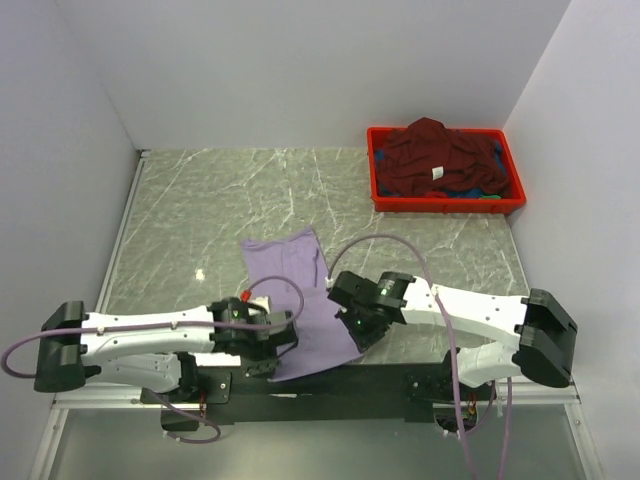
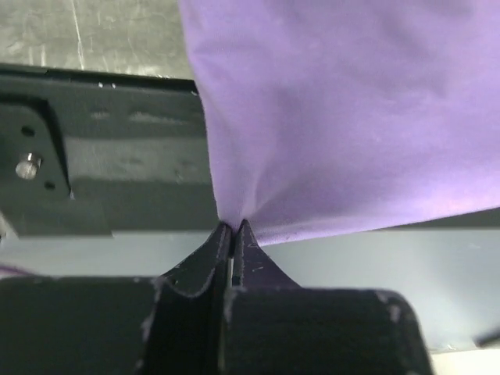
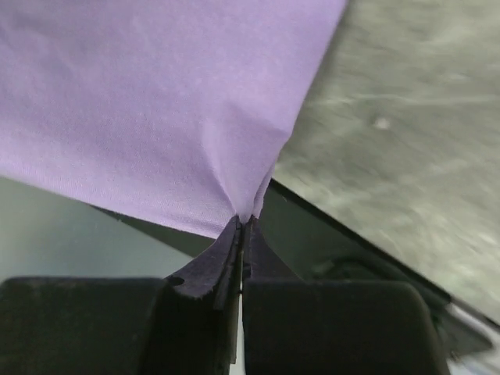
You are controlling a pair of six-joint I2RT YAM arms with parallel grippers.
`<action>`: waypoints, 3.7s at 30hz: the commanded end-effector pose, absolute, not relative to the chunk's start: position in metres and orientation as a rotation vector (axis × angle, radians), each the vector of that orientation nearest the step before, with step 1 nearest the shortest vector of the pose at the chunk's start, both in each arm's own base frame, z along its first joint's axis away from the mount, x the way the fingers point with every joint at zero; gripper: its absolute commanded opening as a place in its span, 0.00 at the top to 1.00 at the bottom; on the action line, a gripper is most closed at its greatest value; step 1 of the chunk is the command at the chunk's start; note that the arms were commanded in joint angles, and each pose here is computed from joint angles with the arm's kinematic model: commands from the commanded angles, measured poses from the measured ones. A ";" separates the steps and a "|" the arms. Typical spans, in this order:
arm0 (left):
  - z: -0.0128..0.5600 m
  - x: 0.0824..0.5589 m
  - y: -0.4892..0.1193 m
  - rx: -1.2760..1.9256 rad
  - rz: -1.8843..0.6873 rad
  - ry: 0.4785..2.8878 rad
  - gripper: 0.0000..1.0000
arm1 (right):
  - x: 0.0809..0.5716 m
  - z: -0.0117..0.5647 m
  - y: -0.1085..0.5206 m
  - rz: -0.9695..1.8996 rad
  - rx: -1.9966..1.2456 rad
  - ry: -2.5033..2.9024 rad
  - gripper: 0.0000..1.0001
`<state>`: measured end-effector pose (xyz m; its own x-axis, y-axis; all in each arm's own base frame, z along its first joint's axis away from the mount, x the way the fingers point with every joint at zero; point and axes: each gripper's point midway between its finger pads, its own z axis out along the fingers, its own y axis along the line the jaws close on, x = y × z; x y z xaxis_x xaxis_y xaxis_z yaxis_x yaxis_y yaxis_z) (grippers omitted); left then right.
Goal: Fold and stack the t-shirts
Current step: Fold the tshirt
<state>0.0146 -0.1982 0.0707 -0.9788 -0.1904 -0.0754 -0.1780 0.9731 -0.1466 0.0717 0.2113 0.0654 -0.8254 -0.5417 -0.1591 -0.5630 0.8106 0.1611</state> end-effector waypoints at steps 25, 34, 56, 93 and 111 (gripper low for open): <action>0.142 0.308 -0.126 -0.624 -0.269 2.495 0.99 | 0.345 0.175 0.283 0.270 -0.554 2.599 1.00; 0.094 0.358 -0.112 -0.689 -0.229 2.438 0.98 | 0.405 0.136 0.300 0.313 -0.416 2.549 1.00; 0.114 0.372 -0.089 -0.771 -0.193 2.260 0.40 | 0.440 0.169 0.289 0.429 -0.199 2.381 0.57; 0.142 0.422 -0.129 -0.605 -0.656 2.105 0.31 | 0.414 0.147 0.349 1.476 -0.186 2.170 0.46; 0.051 0.281 -0.159 -0.715 -0.844 2.250 0.57 | 0.285 0.085 0.335 1.828 -0.133 2.229 0.47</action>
